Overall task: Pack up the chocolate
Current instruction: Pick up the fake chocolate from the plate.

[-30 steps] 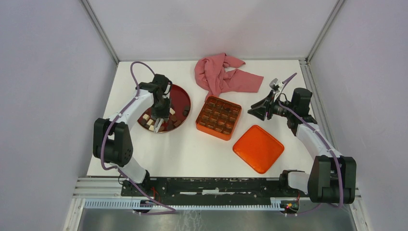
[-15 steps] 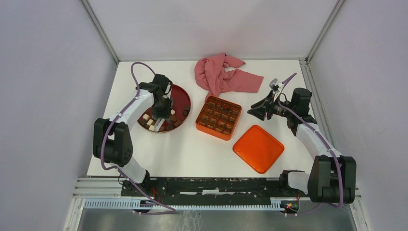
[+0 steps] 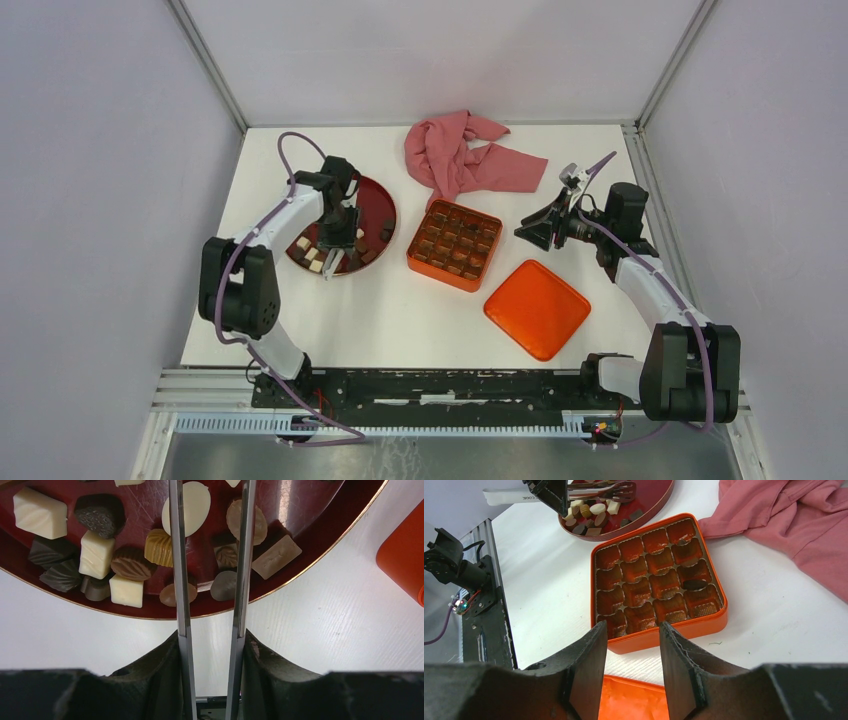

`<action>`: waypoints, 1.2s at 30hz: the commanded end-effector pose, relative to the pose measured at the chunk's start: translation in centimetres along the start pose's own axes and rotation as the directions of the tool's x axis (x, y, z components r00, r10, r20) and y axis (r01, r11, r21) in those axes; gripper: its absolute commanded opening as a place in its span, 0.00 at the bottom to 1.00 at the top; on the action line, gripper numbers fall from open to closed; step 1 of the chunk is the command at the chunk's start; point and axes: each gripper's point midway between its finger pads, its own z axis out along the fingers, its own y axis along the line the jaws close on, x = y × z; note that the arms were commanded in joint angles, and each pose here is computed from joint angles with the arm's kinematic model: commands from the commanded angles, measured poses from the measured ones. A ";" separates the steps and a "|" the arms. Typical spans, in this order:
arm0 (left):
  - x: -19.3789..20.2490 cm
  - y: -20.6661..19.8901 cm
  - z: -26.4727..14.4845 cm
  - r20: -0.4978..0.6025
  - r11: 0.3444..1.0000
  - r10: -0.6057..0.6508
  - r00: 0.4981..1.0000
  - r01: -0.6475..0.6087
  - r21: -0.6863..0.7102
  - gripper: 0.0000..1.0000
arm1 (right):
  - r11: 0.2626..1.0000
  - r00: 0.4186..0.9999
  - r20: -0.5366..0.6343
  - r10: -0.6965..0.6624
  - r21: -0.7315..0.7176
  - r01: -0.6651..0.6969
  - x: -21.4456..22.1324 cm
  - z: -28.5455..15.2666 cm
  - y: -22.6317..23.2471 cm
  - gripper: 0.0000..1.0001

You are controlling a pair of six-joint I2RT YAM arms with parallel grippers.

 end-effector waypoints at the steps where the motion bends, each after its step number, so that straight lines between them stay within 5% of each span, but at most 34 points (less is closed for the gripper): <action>1: -1.2 0.2 -0.7 0.027 0.999 0.046 0.999 -0.046 0.007 0.42 | 0.998 0.998 0.022 -0.061 -0.007 0.061 -1.7 0.1 0.0 0.49; 3: -1.1 0.1 -0.7 0.024 0.999 0.048 0.999 -0.048 0.010 0.38 | 0.998 0.998 0.022 -0.059 -0.007 0.059 -1.7 0.2 0.0 0.49; 9: -1.8 -0.3 -1.3 0.058 0.999 0.041 0.998 -0.043 0.033 0.02 | 0.998 0.998 0.022 -0.060 -0.006 0.060 -1.7 0.2 -0.1 0.49; 29: -3.3 -2.0 -4.0 0.208 0.990 0.018 0.978 -0.046 0.132 0.02 | 0.997 0.997 0.018 -0.077 -0.002 0.077 -1.5 0.2 -0.3 0.49; 36: -3.3 -4.1 -6.0 0.293 0.963 -0.016 0.956 -0.065 0.263 0.02 | 0.997 0.997 0.018 -0.080 0.002 0.080 -1.5 0.2 -0.4 0.48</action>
